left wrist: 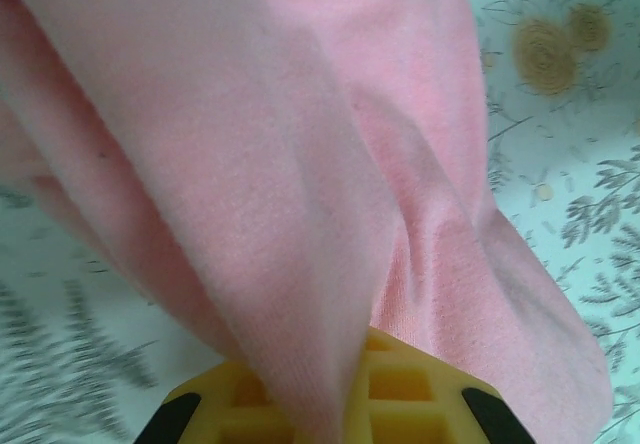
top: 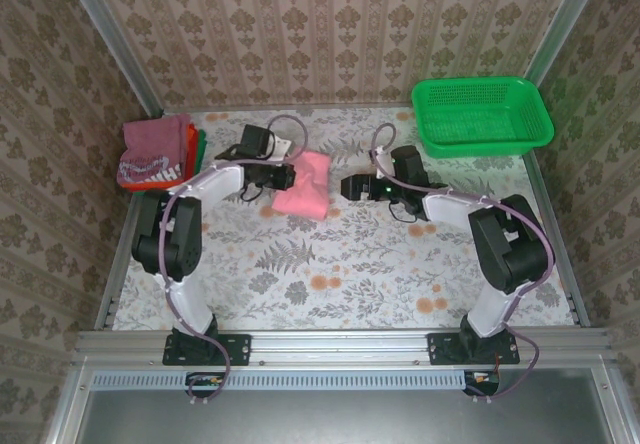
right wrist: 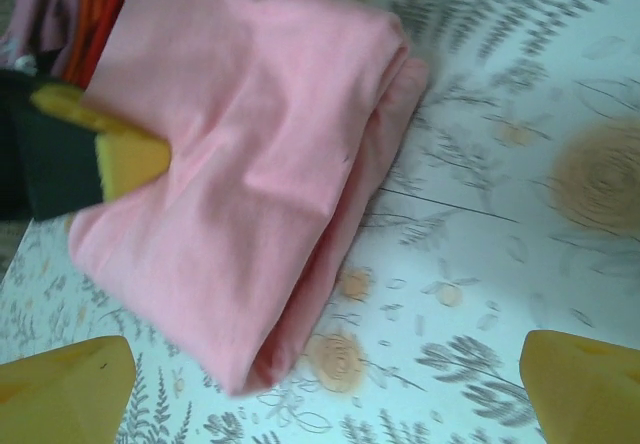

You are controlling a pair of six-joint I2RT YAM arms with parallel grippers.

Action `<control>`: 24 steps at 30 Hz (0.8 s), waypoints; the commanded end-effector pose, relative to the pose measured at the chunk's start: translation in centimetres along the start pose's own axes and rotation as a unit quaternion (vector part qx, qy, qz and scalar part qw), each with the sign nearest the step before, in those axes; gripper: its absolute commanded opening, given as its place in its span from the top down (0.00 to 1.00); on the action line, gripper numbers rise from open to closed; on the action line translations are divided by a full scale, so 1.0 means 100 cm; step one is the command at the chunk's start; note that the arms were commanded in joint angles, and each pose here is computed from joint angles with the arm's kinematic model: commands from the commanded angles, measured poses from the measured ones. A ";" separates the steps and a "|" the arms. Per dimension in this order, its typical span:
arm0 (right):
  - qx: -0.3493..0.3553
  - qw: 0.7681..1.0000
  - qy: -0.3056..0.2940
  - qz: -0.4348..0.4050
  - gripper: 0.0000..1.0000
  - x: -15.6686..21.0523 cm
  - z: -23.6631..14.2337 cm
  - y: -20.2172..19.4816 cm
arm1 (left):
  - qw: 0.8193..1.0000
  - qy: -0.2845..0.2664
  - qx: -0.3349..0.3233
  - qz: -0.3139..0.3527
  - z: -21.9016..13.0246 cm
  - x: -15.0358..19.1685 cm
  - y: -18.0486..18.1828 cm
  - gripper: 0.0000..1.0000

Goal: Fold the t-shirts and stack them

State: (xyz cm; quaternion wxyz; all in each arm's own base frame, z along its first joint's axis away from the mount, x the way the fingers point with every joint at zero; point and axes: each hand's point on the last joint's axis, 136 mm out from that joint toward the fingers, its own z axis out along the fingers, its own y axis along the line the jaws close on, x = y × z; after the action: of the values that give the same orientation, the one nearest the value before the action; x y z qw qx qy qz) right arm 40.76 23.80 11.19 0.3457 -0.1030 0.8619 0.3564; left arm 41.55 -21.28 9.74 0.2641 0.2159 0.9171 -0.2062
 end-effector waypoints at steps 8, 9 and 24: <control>-0.062 0.989 -0.011 -0.133 0.00 -0.012 0.011 0.068 | 0.989 0.033 -0.027 0.144 -0.053 -0.011 0.041 1.00; -0.076 0.987 -0.010 -0.143 0.00 -0.011 0.013 0.079 | 0.986 0.040 -0.023 0.161 -0.056 -0.010 0.046 1.00; -0.152 0.957 0.008 -0.246 0.00 -0.003 0.037 0.157 | 0.971 0.099 -0.143 0.166 -0.121 -0.017 0.168 1.00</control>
State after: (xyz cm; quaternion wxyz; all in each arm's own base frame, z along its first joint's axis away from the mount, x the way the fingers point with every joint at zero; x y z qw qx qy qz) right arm 36.10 37.47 18.84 0.4082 -0.3499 0.7461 0.3927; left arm 46.92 -3.84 14.93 0.2465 0.3334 0.9097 -0.0226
